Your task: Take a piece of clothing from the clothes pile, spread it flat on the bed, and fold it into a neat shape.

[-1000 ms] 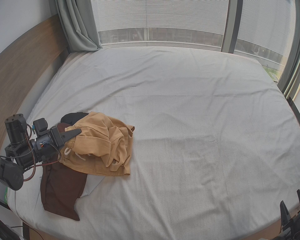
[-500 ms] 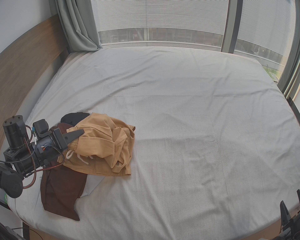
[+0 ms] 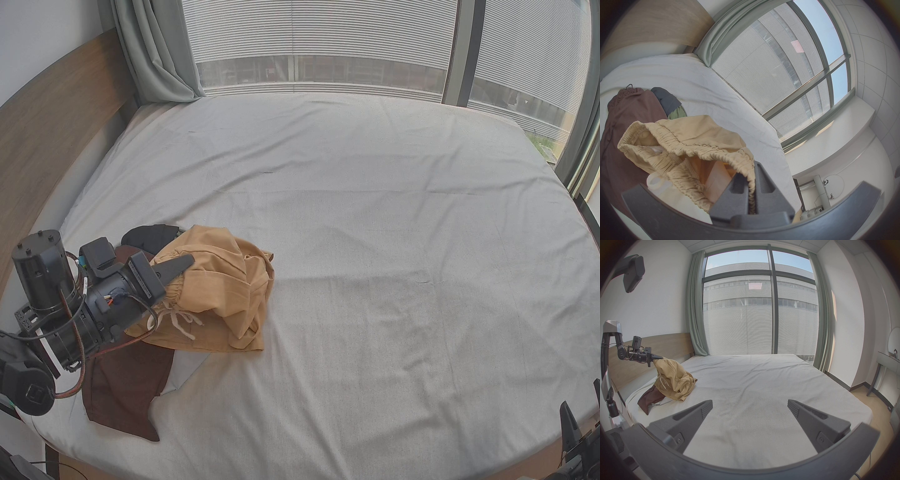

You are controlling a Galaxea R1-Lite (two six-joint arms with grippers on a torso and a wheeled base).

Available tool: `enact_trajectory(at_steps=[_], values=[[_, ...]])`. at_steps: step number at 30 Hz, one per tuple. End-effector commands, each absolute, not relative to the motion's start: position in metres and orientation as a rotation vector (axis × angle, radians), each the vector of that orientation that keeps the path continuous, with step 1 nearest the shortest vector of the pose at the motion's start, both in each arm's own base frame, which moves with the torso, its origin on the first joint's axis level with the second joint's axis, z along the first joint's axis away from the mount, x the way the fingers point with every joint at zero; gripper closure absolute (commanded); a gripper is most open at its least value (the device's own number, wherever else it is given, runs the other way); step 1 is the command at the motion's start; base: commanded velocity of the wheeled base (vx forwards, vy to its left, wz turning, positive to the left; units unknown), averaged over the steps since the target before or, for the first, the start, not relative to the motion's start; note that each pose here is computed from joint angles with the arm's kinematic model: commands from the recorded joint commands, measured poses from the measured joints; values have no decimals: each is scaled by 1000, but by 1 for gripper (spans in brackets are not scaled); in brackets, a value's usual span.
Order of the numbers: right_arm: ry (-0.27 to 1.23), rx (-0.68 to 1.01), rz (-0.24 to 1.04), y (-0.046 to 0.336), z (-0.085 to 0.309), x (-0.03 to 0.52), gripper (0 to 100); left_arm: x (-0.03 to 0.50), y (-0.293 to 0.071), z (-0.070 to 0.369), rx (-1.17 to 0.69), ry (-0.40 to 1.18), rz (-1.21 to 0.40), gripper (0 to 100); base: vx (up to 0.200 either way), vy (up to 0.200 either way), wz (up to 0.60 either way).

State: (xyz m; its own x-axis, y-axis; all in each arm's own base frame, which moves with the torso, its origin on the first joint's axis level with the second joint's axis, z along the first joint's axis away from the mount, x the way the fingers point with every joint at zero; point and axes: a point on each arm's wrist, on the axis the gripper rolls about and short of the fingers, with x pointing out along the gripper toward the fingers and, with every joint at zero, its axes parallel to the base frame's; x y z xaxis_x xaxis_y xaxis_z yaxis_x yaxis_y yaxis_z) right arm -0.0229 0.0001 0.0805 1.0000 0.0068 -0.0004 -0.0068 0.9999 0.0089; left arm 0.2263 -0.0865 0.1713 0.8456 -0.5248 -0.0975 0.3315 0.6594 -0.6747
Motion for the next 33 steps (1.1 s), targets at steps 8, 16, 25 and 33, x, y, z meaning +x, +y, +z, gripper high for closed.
enact_trajectory(at_steps=[8, 16, 25, 33], values=[[0, 9, 9, 0, 76, -23, 0, 214, -131, 190, -778, 267, -547, 100, 0, 0, 0], [0, 9, 9, 0, 76, -23, 0, 210, -147, 190, -777, 288, -582, 100, 0, 0, 0], [0, 9, 9, 0, 76, -23, 0, 215, -168, 183, -763, 327, -608, 100, 0, 0, 0], [2, 9, 9, 0, 76, -23, 0, 230, -199, 180, -772, 344, -641, 100, 0, 0, 0]])
